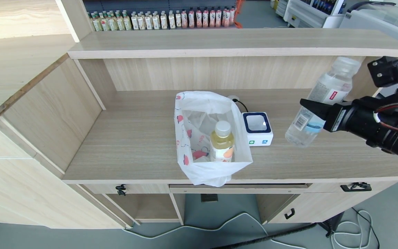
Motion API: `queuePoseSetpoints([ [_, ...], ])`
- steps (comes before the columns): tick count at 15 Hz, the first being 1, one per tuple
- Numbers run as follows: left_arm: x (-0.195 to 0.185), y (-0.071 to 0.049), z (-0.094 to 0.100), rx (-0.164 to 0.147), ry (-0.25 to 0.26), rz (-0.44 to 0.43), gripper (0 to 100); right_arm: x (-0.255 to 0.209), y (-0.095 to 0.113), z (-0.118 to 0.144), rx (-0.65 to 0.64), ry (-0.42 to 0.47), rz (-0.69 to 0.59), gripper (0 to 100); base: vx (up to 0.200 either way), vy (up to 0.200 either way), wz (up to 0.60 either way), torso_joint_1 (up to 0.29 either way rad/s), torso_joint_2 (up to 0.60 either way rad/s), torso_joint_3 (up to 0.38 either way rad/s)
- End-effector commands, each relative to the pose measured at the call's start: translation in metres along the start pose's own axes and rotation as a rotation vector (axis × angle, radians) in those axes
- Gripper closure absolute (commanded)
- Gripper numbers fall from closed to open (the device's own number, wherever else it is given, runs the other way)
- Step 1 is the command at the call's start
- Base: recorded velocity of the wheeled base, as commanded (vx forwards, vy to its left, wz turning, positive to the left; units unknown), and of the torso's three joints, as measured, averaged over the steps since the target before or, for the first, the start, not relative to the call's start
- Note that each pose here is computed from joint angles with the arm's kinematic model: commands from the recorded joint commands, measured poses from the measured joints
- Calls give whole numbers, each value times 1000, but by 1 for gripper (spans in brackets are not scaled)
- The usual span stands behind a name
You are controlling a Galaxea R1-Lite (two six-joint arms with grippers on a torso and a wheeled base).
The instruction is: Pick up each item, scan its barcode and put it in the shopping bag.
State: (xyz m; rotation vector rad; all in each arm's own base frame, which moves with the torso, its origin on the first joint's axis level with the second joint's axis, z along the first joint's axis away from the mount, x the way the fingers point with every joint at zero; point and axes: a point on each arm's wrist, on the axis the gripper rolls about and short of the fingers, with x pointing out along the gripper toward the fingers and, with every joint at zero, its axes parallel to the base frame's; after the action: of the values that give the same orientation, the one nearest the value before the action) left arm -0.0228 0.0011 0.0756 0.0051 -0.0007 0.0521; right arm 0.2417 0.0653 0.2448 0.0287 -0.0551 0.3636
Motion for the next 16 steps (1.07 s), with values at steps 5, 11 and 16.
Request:
queuePoseSetpoints([
  [5,0,0,0,-1,-1,0,0,-32,1,15,9,-60,-47,100,0,80,0,-1,2,1],
  [11,0,0,0,-1,-1,0,0,-24,0,12,4,-59,-73,100,133,200,0,-2,-2,3],
  [16,0,0,0,1,-1,0,0,21,-9,-13,-72,-72,-87,100,160,40,0,7,1,-1],
])
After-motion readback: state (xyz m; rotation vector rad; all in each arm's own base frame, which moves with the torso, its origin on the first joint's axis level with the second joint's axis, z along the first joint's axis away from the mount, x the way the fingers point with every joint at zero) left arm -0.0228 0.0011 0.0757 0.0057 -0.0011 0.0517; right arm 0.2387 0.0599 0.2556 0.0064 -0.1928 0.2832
